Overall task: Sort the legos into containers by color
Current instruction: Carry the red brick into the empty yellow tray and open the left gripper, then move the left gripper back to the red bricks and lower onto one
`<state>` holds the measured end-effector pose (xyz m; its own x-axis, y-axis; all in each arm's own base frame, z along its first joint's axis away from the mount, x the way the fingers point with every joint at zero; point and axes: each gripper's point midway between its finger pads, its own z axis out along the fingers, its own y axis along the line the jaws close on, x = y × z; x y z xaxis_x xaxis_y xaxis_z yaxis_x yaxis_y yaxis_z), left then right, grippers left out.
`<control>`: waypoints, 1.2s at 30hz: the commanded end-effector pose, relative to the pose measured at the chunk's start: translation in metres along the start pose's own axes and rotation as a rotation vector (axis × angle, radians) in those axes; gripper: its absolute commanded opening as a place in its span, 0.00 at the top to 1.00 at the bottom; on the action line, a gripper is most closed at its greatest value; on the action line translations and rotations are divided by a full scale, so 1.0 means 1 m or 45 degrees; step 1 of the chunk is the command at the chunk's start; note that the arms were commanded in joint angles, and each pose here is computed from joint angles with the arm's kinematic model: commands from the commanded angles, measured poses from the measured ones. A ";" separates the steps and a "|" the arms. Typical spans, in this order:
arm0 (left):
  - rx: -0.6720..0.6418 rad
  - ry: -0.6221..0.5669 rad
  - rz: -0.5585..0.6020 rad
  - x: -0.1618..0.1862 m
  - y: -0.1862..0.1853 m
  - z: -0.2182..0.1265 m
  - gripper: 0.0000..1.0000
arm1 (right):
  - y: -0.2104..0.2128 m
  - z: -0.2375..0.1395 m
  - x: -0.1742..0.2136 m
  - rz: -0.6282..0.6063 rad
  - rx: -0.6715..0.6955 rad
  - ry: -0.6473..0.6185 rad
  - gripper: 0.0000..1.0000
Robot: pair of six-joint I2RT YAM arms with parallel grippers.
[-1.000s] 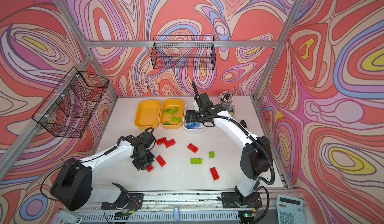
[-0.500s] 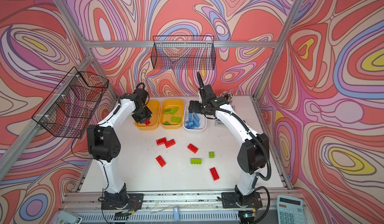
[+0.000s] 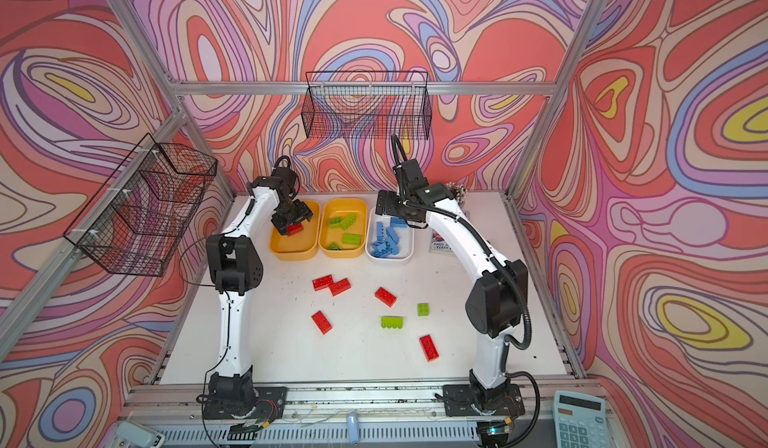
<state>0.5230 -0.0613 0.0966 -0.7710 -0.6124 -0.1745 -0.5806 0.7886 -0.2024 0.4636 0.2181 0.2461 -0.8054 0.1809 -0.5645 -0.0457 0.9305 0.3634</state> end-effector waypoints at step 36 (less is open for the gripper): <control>-0.157 0.159 0.230 0.208 0.050 -0.010 0.13 | -0.033 -0.050 0.057 0.010 0.071 0.032 0.02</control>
<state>0.3312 -0.1565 0.0706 -0.9139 -0.4013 -0.0620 -0.3933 0.9128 -0.1099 0.3988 0.1917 0.2425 -0.8180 0.2003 -0.5391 -0.0197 0.9271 0.3743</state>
